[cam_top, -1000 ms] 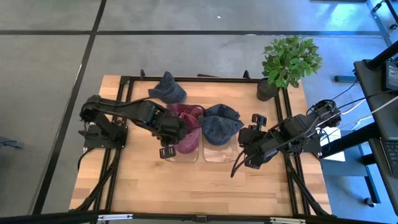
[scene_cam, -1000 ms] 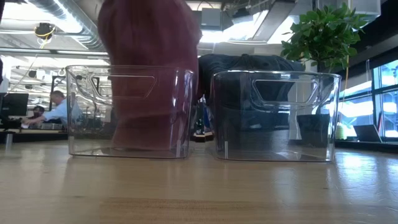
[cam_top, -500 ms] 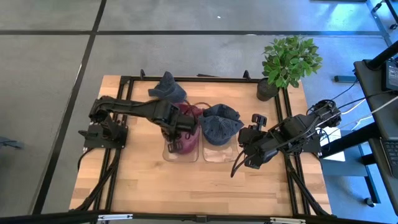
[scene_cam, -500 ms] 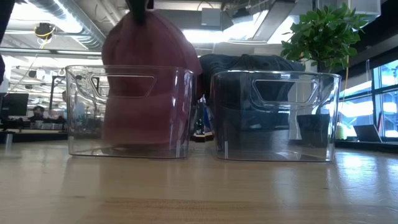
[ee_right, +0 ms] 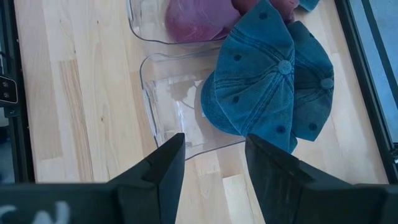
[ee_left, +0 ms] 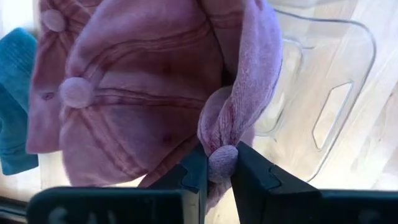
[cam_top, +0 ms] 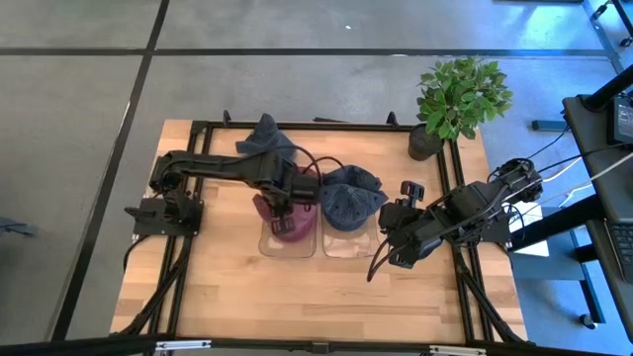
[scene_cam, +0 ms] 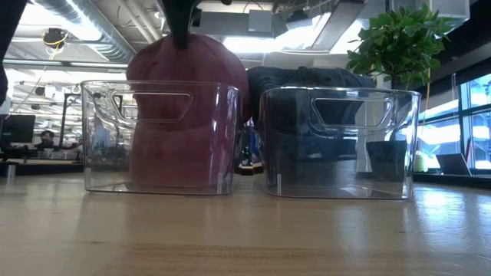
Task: Pick & Place hat
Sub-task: Put the red cap into the left transparent bin, then put the blue cap into the right transparent bin
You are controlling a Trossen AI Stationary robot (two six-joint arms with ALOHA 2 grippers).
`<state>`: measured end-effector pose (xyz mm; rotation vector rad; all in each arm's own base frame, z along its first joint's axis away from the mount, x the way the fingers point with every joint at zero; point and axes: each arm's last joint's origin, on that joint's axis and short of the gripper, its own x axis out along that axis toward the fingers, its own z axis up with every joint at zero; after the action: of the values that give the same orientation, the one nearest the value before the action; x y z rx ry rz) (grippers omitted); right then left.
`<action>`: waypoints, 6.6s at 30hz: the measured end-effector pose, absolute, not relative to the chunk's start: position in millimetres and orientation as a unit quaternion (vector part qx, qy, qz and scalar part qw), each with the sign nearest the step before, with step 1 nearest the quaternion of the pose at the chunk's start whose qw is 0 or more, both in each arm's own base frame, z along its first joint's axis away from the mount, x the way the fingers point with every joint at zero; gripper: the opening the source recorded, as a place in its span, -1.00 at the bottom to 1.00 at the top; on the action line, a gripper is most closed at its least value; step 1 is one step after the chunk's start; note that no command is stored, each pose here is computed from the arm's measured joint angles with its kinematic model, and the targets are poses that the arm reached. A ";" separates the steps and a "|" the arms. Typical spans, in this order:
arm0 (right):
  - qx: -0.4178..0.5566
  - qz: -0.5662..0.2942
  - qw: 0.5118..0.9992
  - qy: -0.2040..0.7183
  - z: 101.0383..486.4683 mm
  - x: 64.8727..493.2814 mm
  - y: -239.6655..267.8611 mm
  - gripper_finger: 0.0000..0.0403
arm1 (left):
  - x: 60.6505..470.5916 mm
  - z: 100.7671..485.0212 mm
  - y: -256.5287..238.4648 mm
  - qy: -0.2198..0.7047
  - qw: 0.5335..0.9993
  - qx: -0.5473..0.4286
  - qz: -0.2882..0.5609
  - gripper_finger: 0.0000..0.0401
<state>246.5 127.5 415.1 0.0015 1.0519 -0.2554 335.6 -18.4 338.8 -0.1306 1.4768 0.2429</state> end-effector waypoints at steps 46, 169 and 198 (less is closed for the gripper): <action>0.022 -0.142 0.879 0.455 419.8 266.0 109.3 -0.16 | 200.5 330.2 112.7 0.402 0.825 -0.154 0.367 -0.17; 0.134 -0.022 0.950 0.282 517.6 265.9 33.4 0.32 | 295.9 404.7 -159.5 0.210 0.776 0.535 0.261 -0.99; 0.157 0.079 0.924 0.339 489.0 312.6 48.9 -0.48 | 284.8 410.7 -182.6 0.199 0.774 0.529 0.287 -0.98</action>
<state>312.6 48.9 489.0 0.3215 0.6949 0.1622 284.8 -182.6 410.7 1.1451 0.4321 0.6208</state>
